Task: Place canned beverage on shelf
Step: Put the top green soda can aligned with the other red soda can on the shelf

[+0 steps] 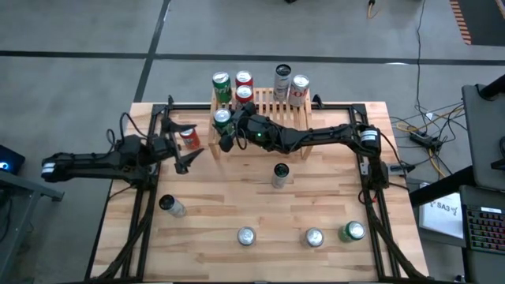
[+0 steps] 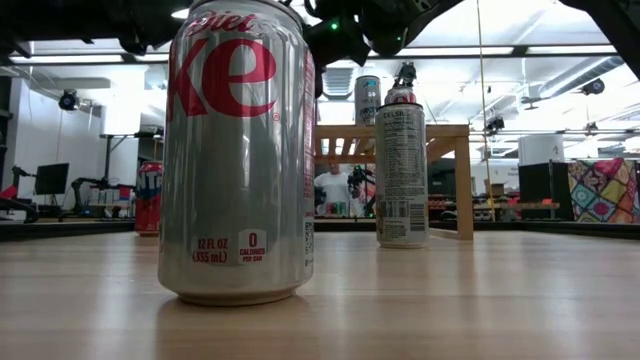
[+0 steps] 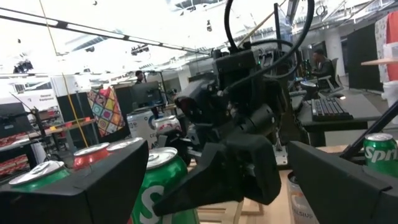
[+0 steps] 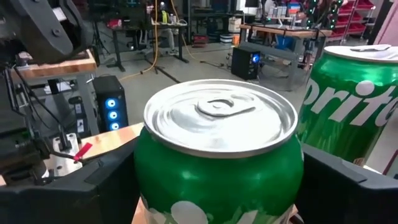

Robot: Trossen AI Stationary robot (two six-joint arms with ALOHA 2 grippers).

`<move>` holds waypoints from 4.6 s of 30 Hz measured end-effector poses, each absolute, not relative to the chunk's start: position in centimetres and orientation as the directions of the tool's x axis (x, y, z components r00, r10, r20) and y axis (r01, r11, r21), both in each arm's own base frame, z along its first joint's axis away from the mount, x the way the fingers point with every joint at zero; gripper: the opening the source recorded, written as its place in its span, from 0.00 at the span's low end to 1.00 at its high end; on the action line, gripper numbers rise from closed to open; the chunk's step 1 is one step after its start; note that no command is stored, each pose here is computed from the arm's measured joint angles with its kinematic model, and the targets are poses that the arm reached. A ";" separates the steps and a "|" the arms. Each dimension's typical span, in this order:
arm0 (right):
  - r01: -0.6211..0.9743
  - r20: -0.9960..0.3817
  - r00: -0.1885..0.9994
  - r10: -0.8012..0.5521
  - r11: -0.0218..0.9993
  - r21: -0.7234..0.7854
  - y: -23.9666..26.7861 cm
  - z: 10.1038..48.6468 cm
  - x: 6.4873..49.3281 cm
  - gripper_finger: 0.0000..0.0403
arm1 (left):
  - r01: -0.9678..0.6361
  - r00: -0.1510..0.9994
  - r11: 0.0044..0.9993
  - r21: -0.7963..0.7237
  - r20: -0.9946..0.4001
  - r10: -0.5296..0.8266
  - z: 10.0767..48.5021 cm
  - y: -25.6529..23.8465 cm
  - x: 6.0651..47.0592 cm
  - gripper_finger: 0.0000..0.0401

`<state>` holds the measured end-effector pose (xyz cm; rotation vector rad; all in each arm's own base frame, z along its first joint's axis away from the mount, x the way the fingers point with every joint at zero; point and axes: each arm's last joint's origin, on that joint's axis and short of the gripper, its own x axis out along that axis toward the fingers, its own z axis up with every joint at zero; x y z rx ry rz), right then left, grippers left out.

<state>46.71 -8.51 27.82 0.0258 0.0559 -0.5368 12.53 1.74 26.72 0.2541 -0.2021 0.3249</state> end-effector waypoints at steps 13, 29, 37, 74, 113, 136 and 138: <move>0.506 -0.007 0.862 -0.506 0.862 -0.030 -8.3 29.9 46.9 0.81 | -0.321 0.942 0.925 0.204 0.169 0.290 25.9 1.8 13.6 0.92; 0.483 0.074 0.876 -0.477 0.866 -0.128 -6.5 34.0 45.3 0.79 | -0.317 0.941 0.935 0.158 0.173 0.290 25.9 1.9 13.8 0.92; 0.409 -0.056 0.901 -0.430 0.887 -0.215 -4.4 35.9 43.2 0.70 | -0.304 0.950 0.941 0.146 0.118 0.289 25.2 1.9 14.7 0.73; 0.322 -0.402 0.822 -0.404 0.911 -0.258 -3.3 32.5 42.3 0.02 | -0.408 0.911 0.878 0.251 0.043 0.411 21.7 3.0 20.2 0.00; 0.324 -0.427 0.810 -0.403 0.913 -0.247 -3.3 32.2 42.2 0.02 | -0.439 0.897 0.878 0.189 0.034 0.441 20.6 6.1 20.8 0.00; 0.330 -0.481 0.780 -0.400 0.916 -0.226 -3.1 31.7 41.9 0.02 | -0.606 0.790 0.760 0.235 0.061 0.611 20.1 7.4 21.0 0.00; 0.329 -0.480 0.781 -0.400 0.916 -0.228 -3.1 31.7 41.9 0.02 | -0.613 0.784 0.754 0.235 0.061 0.618 20.1 7.5 20.9 0.00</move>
